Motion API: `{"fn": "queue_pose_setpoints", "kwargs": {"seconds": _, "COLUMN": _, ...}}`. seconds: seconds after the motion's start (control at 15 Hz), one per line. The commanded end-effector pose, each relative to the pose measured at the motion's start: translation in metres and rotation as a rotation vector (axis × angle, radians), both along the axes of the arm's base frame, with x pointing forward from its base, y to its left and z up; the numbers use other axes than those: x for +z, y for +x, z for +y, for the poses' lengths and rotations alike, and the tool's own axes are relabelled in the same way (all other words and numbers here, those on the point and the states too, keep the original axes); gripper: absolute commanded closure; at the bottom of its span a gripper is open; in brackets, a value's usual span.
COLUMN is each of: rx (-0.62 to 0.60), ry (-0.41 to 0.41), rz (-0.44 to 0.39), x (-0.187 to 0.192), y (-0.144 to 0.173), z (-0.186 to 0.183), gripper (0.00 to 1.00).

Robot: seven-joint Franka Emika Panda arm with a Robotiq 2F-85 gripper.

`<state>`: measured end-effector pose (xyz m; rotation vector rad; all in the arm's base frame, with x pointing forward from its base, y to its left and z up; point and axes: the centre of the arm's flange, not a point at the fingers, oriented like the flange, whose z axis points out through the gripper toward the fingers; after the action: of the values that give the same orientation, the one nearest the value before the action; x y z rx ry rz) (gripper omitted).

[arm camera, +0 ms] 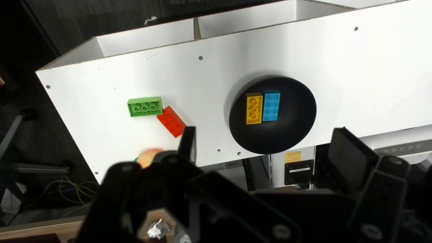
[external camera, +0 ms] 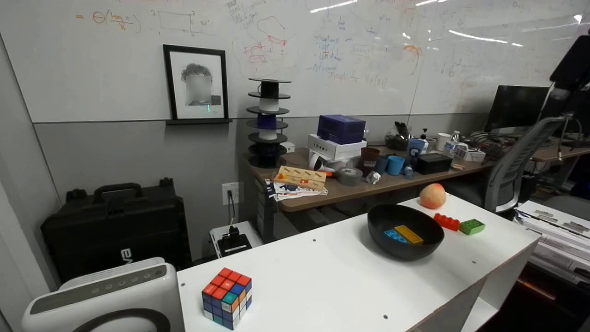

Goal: Pick the blocks on the counter and put them in the bowl

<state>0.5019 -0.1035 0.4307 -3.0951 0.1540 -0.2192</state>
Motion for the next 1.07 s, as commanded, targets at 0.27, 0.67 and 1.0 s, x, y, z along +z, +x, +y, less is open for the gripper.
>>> {"fn": "queue_pose_setpoints", "kwargs": {"seconds": 0.27, "rx": 0.106, "ry": 0.037, "rz": 0.169, "x": 0.013, "y": 0.038, "z": -0.036, "gripper": 0.0}}
{"fn": "queue_pose_setpoints", "kwargs": {"seconds": 0.67, "rx": 0.254, "ry": -0.005, "rz": 0.179, "x": -0.02, "y": 0.095, "z": -0.085, "gripper": 0.0}}
{"fn": "queue_pose_setpoints", "kwargs": {"seconds": 1.0, "rx": 0.343, "ry": -0.099, "rz": 0.184, "x": -0.09, "y": 0.141, "z": -0.097, "gripper": 0.0}}
